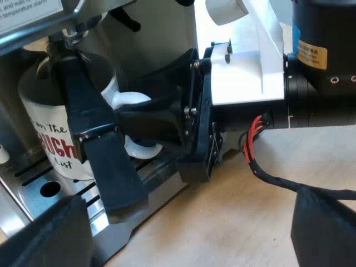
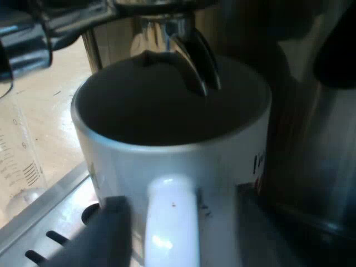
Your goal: Place mug into machine
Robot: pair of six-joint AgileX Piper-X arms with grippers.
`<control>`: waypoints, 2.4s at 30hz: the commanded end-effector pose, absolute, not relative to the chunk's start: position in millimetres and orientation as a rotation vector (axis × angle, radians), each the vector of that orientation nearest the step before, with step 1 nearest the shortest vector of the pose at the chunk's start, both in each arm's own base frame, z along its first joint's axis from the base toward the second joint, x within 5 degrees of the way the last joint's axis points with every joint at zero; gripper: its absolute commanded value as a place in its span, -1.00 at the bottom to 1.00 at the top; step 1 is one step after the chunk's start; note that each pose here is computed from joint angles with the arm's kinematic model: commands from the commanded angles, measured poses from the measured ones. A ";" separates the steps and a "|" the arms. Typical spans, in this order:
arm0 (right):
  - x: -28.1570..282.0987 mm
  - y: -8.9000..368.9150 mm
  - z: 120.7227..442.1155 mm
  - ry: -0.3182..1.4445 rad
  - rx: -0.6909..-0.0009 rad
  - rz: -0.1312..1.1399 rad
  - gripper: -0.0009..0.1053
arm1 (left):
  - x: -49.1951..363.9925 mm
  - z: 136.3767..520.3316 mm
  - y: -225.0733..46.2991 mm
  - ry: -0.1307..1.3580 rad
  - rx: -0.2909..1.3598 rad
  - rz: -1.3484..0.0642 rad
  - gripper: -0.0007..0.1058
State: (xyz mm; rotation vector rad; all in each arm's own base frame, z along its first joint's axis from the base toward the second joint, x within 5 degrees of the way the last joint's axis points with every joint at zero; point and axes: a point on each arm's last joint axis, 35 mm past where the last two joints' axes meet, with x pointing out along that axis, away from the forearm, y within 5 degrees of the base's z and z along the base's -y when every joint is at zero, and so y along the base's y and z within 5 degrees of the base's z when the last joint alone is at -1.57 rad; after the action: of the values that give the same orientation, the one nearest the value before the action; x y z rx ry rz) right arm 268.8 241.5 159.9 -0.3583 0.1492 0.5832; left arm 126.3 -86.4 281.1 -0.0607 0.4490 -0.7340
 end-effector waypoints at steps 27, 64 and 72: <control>205.8 205.0 187.7 0.159 -0.297 0.475 -0.02 | 126.1 284.5 -87.0 0.423 -0.060 -0.740 0.69; 109.4 185.0 291.3 0.015 -0.348 0.585 -0.99 | 81.2 339.7 -57.0 0.095 -0.123 -0.715 0.69; 115.1 197.8 321.0 -0.009 -0.334 0.594 -0.98 | 79.4 349.7 -54.5 0.065 -0.128 -0.683 0.69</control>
State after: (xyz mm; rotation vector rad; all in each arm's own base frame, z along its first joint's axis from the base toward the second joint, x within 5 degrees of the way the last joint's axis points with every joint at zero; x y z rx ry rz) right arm 115.0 195.9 316.4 -0.3268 0.0032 0.5855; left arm 81.0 -55.4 344.9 -0.1199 0.0905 -0.6871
